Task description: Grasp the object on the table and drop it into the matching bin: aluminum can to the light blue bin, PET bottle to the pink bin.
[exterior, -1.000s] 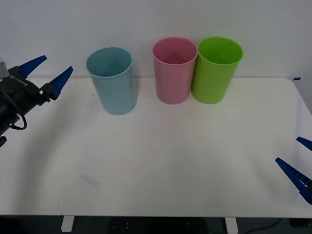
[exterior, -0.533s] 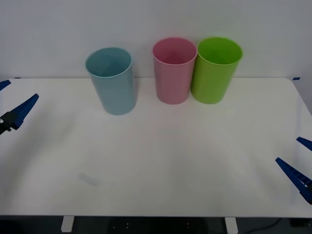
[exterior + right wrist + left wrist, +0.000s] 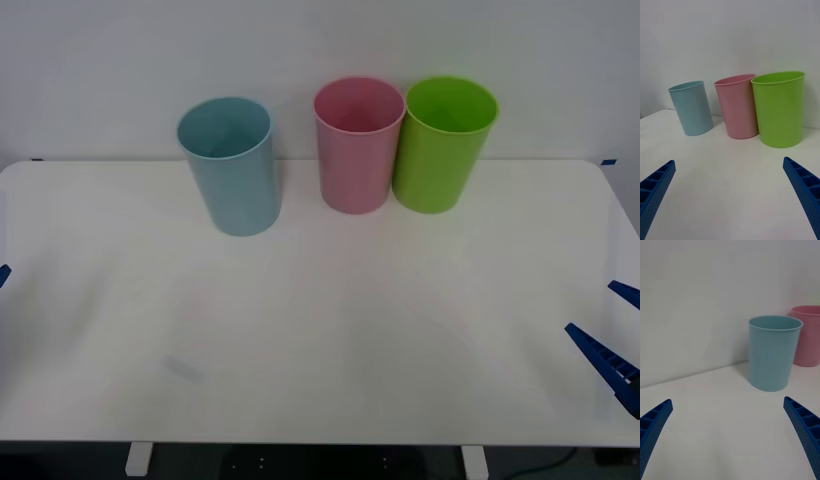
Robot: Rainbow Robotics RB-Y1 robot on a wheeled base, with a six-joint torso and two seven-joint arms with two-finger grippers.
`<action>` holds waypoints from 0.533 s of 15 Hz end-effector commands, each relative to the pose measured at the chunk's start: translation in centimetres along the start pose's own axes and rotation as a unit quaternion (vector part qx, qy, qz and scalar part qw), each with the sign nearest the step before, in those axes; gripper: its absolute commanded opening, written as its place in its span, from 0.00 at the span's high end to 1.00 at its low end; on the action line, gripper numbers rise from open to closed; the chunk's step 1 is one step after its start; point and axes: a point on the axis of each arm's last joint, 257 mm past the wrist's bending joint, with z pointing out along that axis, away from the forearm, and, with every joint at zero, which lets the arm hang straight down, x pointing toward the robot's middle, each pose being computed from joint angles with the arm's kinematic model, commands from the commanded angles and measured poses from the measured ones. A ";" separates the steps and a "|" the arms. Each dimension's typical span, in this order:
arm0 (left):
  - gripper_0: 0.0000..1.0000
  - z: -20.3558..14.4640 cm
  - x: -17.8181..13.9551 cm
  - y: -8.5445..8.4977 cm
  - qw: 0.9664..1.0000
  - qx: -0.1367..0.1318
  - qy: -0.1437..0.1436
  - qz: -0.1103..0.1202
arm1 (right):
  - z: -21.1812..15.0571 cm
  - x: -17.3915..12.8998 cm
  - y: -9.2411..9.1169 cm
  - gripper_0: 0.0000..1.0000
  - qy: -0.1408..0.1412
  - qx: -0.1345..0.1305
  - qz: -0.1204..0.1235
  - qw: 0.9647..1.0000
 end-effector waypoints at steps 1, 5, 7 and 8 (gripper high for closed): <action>0.00 -2.7 1.4 -0.1 1.000 -0.012 0.011 0.000 | 0.0 0.0 0.0 0.00 0.000 0.000 0.000 1.000; 0.00 -4.8 2.5 -0.3 0.999 -0.021 0.017 -0.025 | 0.0 0.0 0.0 0.00 0.000 0.000 0.000 1.000; 0.00 -5.0 2.6 -0.4 0.999 -0.022 0.016 -0.031 | 0.0 0.0 0.0 0.00 0.000 0.000 0.000 1.000; 0.00 -5.1 2.7 -0.4 0.999 -0.023 0.017 -0.033 | 0.0 0.0 0.0 0.00 0.000 0.000 0.000 1.000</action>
